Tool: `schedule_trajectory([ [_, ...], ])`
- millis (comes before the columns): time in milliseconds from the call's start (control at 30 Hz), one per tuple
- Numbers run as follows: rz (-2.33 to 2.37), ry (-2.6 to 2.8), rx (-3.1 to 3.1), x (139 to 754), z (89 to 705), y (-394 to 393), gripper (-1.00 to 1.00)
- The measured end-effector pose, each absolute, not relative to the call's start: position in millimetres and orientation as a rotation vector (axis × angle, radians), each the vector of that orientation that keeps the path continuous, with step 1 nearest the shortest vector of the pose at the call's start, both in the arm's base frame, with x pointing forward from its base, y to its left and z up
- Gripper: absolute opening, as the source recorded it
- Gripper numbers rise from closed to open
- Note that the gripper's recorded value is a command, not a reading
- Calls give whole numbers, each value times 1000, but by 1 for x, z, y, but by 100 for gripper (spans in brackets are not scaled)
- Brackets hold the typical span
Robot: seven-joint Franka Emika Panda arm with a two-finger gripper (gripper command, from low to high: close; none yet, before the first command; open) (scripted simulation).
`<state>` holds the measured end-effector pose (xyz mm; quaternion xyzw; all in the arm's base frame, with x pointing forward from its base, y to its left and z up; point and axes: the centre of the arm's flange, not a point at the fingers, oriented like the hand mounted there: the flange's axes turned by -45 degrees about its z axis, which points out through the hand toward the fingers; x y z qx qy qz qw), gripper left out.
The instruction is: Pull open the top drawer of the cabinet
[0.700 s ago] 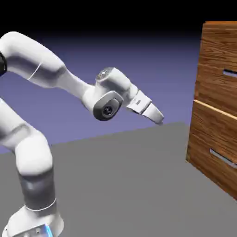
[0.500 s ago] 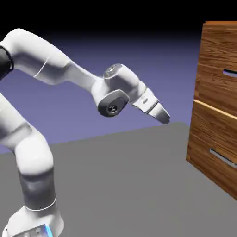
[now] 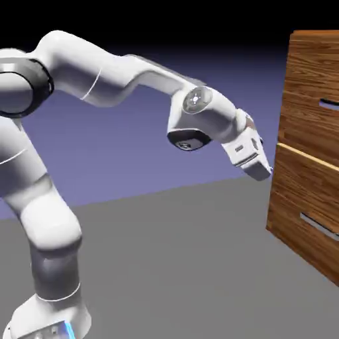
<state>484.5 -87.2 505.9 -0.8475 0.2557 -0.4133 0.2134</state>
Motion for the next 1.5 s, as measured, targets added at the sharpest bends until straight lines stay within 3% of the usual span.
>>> schedule_trajectory([
  [633,-1146,1091,-1781,552,518,-119,0],
  [1300,-1209,1209,-1210,624,557,-91,0],
  [1467,-1210,1208,-1210,668,558,-91,0],
  [1500,-1209,1209,-1210,674,557,-91,-100],
])
